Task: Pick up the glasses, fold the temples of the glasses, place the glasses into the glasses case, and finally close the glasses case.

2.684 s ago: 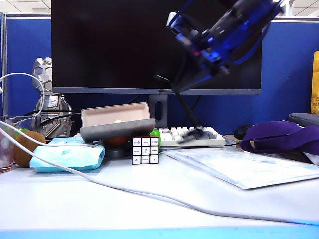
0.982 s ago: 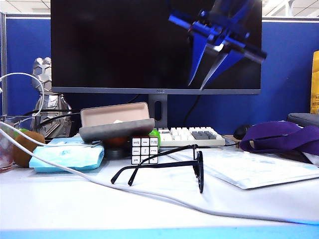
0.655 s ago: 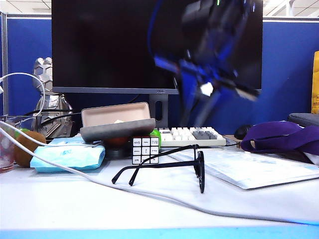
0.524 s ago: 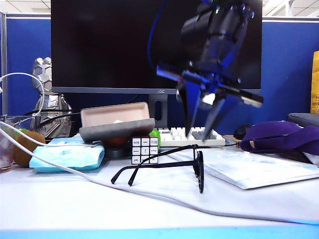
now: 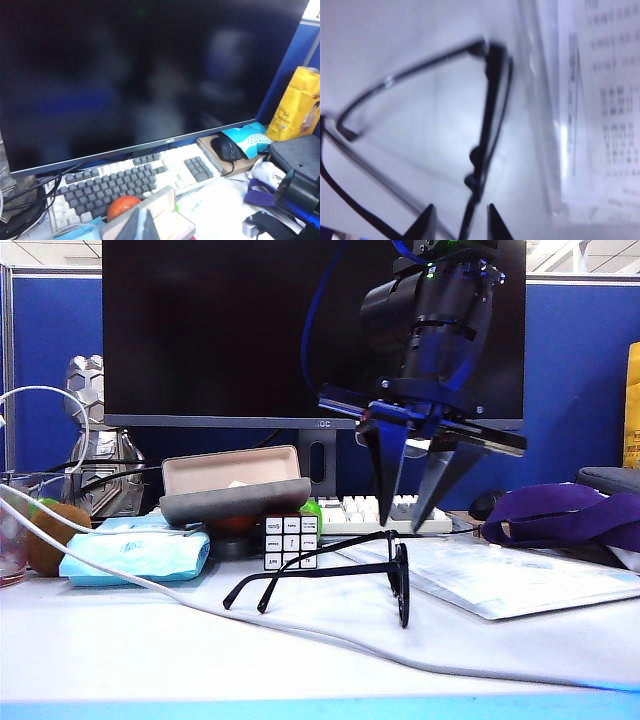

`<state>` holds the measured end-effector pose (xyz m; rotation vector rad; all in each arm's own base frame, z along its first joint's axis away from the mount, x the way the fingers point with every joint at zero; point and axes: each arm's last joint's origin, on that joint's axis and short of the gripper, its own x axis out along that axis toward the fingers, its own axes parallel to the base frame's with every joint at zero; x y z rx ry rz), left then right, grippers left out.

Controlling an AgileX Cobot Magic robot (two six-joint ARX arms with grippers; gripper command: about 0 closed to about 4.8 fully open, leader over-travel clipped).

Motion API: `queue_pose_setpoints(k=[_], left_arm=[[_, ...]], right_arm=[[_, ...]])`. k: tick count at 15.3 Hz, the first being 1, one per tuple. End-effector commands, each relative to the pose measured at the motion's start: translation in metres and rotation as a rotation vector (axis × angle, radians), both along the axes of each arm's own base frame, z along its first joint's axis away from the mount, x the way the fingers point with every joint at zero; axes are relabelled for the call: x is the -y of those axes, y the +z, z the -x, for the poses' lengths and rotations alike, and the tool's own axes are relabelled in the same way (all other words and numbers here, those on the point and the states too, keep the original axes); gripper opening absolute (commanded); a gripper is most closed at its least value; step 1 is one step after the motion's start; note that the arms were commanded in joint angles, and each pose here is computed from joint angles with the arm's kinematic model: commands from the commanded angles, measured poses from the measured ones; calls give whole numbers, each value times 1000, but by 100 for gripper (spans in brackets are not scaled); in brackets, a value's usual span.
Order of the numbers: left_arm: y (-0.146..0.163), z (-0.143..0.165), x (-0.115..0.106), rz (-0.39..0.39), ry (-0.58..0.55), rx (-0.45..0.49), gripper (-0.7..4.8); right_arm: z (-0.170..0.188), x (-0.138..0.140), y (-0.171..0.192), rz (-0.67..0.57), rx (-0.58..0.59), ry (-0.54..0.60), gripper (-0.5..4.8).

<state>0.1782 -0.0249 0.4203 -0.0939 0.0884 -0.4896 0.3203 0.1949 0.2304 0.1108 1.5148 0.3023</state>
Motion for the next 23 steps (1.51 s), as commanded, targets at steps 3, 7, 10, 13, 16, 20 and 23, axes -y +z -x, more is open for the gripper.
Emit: queue_pose_setpoints(k=[3,7,10,13,16,20,23], left_arm=[[3,1,0,4,-7,15,-5],[2,2,0,2,-6,1,-5],[2,1,0,-1,-7,2,-5],[1,0,0,-1,-7,-3,-5],[1,0,0,-1,-5,-3,-5],[1,0,0,-1,-5,-4,-5],[1,0,0,-1,-5,-7,-5]], right_arm=[[-3,-2,-9,21,-19,6,135],[-8,-5,-26,41,-45,6,135],[-11,-7,-33,49,-53,5,135],[-12,-8,-33,41,-38,5,95],[-13,-8,-33,37,-32,5,95],[-13,-8,-33,33,-25,5,-5],[-13,-10,-31,-10,-41,14,-5]])
